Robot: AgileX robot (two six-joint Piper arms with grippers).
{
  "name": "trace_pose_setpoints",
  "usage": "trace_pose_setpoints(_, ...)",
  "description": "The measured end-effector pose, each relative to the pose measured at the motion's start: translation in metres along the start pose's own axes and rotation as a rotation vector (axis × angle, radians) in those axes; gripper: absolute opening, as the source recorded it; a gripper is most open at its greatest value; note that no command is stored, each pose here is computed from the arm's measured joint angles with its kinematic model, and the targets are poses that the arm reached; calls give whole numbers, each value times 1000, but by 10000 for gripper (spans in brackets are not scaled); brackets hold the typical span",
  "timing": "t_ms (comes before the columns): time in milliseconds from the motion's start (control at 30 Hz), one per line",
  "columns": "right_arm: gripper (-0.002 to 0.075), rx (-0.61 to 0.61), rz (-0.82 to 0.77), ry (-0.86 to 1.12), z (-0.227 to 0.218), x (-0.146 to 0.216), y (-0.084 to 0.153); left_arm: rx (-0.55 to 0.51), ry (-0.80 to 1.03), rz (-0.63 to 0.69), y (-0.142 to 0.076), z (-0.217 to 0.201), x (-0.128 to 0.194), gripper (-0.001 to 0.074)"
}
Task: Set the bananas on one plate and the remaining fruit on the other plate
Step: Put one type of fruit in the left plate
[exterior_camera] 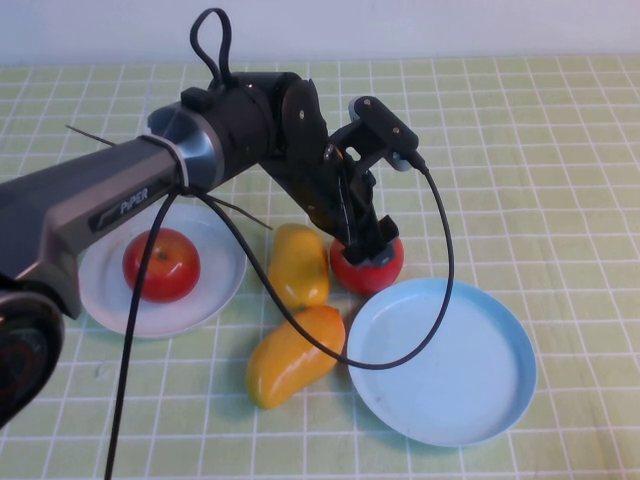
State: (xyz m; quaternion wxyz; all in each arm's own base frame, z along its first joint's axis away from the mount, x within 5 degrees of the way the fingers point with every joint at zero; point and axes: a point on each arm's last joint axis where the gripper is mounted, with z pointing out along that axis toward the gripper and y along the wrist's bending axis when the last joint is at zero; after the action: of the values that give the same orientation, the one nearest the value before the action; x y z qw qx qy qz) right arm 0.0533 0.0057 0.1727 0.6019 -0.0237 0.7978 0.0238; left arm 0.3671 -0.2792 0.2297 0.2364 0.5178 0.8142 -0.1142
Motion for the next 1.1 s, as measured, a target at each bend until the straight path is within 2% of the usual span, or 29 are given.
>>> trace_pose_setpoints(133,-16,0,0,0,0,0,0,-7,-17,8,0,-11,-5,507)
trace_pose_setpoints(333,-16,0,0,0,0,0,0,-59,-78,36,4,-53,-18,506)
trace_pose_setpoints(467,-16,0,0,0,0,0,0,-105,3,26,19,-74,-4,505)
trace_pose_setpoints(667,-16,0,0,0,0,0,0,-180,155,-126,53,-93,29,505)
trace_pose_setpoints(800,-16,0,0,0,0,0,0,-214,222,-176,69,-100,46,505)
trace_pose_setpoints(967,-16,0,0,0,0,0,0,-231,226,-202,76,-103,51,505)
trace_pose_setpoints(1100,-16,0,0,0,0,0,0,-203,217,-222,76,-91,51,505)
